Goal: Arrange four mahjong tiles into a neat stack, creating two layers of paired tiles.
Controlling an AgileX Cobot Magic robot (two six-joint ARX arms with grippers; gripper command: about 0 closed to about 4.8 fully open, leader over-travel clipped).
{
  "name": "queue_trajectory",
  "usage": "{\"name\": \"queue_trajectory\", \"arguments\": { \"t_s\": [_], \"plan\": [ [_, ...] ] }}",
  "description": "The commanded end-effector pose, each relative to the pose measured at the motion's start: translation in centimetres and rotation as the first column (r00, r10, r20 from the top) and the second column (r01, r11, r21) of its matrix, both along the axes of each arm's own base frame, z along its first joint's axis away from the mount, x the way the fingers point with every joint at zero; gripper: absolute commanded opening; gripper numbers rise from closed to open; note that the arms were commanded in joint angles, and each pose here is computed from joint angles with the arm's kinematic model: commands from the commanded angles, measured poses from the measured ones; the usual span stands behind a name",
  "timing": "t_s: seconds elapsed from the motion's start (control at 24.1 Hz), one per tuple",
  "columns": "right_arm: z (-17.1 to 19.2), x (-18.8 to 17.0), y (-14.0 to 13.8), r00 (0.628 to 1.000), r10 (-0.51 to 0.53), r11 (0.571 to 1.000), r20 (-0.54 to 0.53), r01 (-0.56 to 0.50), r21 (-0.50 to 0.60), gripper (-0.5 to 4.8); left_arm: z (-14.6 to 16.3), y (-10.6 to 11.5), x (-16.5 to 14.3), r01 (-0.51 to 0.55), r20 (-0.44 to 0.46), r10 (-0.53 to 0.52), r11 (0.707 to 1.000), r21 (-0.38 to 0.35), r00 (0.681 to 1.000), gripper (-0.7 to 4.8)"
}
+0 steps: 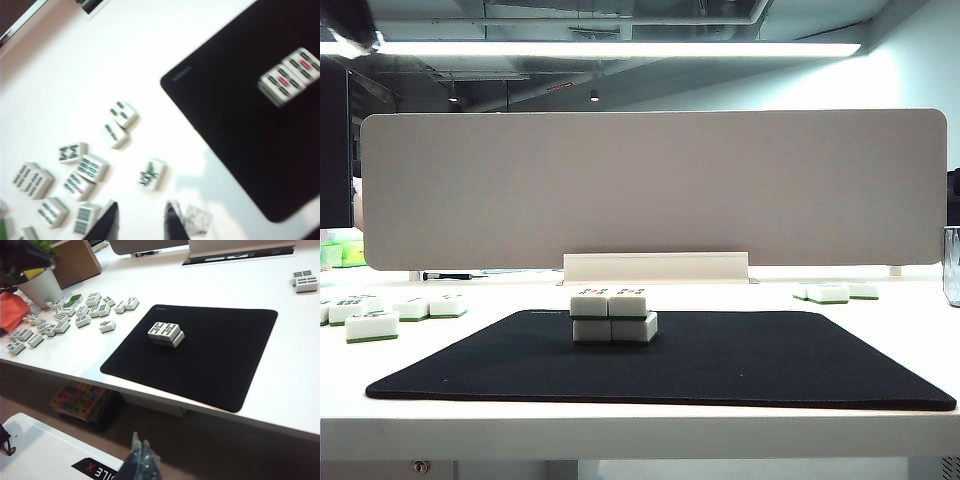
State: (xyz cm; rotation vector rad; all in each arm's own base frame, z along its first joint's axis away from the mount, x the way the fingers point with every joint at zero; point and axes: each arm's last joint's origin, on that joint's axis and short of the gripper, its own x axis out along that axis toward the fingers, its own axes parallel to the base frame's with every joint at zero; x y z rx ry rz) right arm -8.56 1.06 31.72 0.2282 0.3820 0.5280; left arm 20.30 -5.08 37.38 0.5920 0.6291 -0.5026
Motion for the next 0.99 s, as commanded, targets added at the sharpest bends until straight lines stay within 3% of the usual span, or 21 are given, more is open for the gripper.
{"name": "queue_trajectory", "arguments": {
  "t_s": [0.04, 0.29, 0.41, 0.66, 0.7, 0.83, 0.99],
  "plan": [
    [0.0, -0.3, 0.0, 1.000, 0.001, 1.000, 0.027, -0.001, -0.002, -0.01, -1.1, 0.6, -2.9, 0.009, 0.050, -0.008, 1.000, -0.022, 0.999, 1.11],
    [0.0, -0.3, 0.0, 1.000, 0.000, 1.000, 0.027, 0.000, -0.002, -0.01, -3.6, 1.8, -8.2, -0.066, 0.076, 0.077, 0.989, -0.135, 0.994, 1.11],
    [0.0, -0.3, 0.0, 1.000, 0.002, 1.000, 0.027, -0.002, -0.001, -0.01, -5.3, 2.4, -10.4, -0.065, 0.107, 0.082, 0.986, -0.151, 0.991, 1.11],
    [0.0, -0.3, 0.0, 1.000, 0.001, 1.000, 0.026, -0.001, -0.001, -0.01, -8.3, 3.6, -14.9, -0.129, 0.201, 0.194, 0.946, -0.298, 0.960, 1.11],
    [0.0, -0.3, 0.0, 1.000, 0.001, 1.000, 0.026, -0.001, -0.001, -0.01, -8.1, 3.8, -16.1, -0.084, 0.304, 0.200, 0.932, -0.353, 0.932, 1.11],
    [0.0, -0.3, 0.0, 1.000, 0.001, 1.000, 0.026, -0.001, -0.002, -0.01, -7.2, 4.2, -17.8, -0.008, 0.448, 0.216, 0.907, -0.422, 0.868, 1.14],
    [0.0, -0.3, 0.0, 1.000, 0.002, 1.000, 0.026, -0.002, -0.001, -0.01, -6.2, 4.4, -19.3, 0.112, 0.570, 0.201, 0.878, -0.465, 0.797, 1.16]
  ]
}}
